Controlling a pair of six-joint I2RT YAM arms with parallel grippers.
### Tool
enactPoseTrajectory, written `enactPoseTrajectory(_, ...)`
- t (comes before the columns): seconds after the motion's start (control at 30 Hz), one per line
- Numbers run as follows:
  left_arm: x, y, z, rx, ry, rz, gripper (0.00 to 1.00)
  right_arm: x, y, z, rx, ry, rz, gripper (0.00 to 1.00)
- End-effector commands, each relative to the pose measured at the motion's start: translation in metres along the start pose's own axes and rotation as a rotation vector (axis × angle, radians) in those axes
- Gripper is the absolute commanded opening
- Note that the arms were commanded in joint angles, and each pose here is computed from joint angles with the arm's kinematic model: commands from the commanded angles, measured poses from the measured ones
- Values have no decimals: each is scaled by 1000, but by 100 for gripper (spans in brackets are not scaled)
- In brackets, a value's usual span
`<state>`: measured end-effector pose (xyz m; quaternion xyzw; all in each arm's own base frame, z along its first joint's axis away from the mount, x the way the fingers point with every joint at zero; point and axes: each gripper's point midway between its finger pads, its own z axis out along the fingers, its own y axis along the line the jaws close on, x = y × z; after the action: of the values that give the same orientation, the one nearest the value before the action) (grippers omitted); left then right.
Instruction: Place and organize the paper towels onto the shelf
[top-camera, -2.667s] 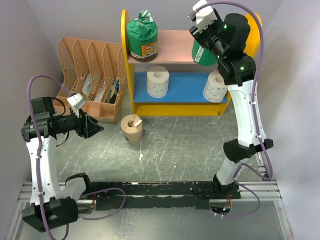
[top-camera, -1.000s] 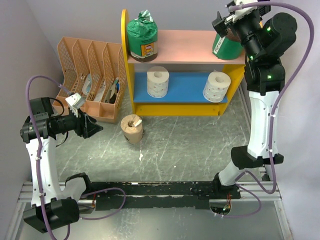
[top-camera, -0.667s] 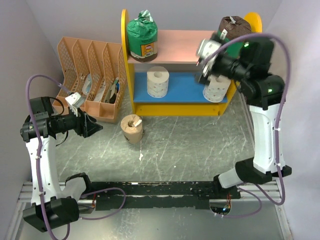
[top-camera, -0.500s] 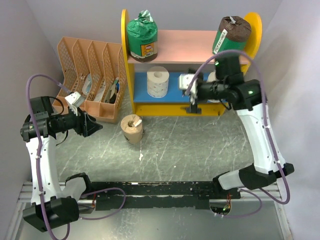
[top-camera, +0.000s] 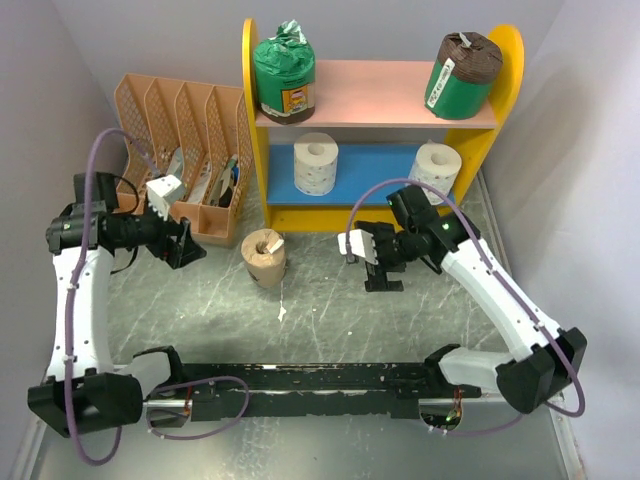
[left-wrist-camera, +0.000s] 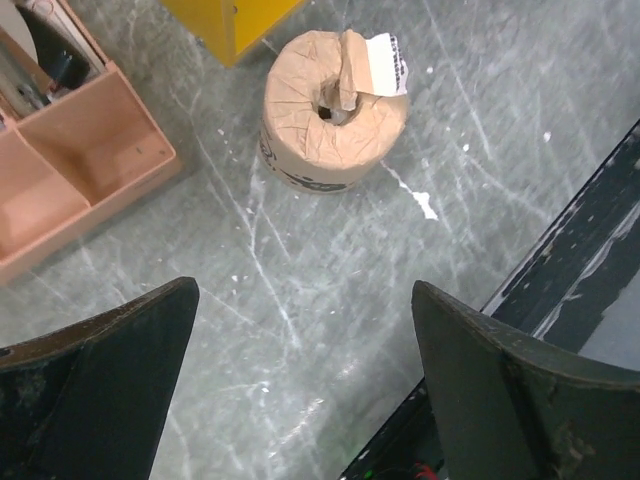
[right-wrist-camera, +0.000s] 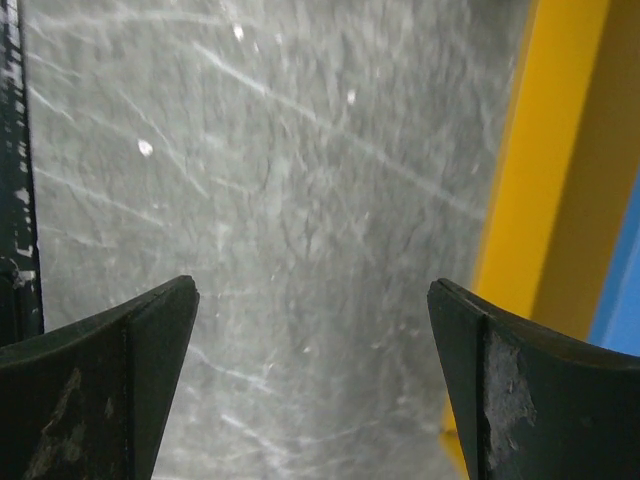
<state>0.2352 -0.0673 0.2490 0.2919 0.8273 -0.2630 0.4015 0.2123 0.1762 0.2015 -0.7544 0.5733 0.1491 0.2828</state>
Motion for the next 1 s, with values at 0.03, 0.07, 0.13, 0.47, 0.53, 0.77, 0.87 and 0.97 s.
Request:
enactPoseTrajectory(0.03, -4, 0, 2, -72, 183, 233, 100, 50, -20, 6, 261, 29, 237, 100)
enactPoseTrajectory(0.07, -3, -5, 10, -43, 211, 256, 100, 59, -24, 2, 316, 17, 307, 100)
enactPoseTrajectory(0.13, 0, -16, 28, 9, 248, 281, 100, 77, -34, -14, 450, 7, 446, 100)
enactPoseTrajectory(0.47, 27, -51, 76, 110, 327, 417, 100, 114, -36, -83, 824, -82, 888, 100)
enactPoseTrajectory(0.53, 21, -61, 83, 141, 332, 446, 100, 120, -29, -78, 804, -98, 909, 100)
enactPoseTrajectory(0.77, 38, -72, 115, 173, 408, 615, 100, 154, -34, -130, 1029, -159, 1128, 100)
enactPoseTrajectory(0.87, 49, -78, 128, 216, 392, 649, 99, 162, -24, -137, 1062, -169, 1151, 100)
enactPoseTrajectory(0.97, 58, -73, 139, 212, 382, 675, 98, 161, -14, -144, 1115, -213, 1134, 100)
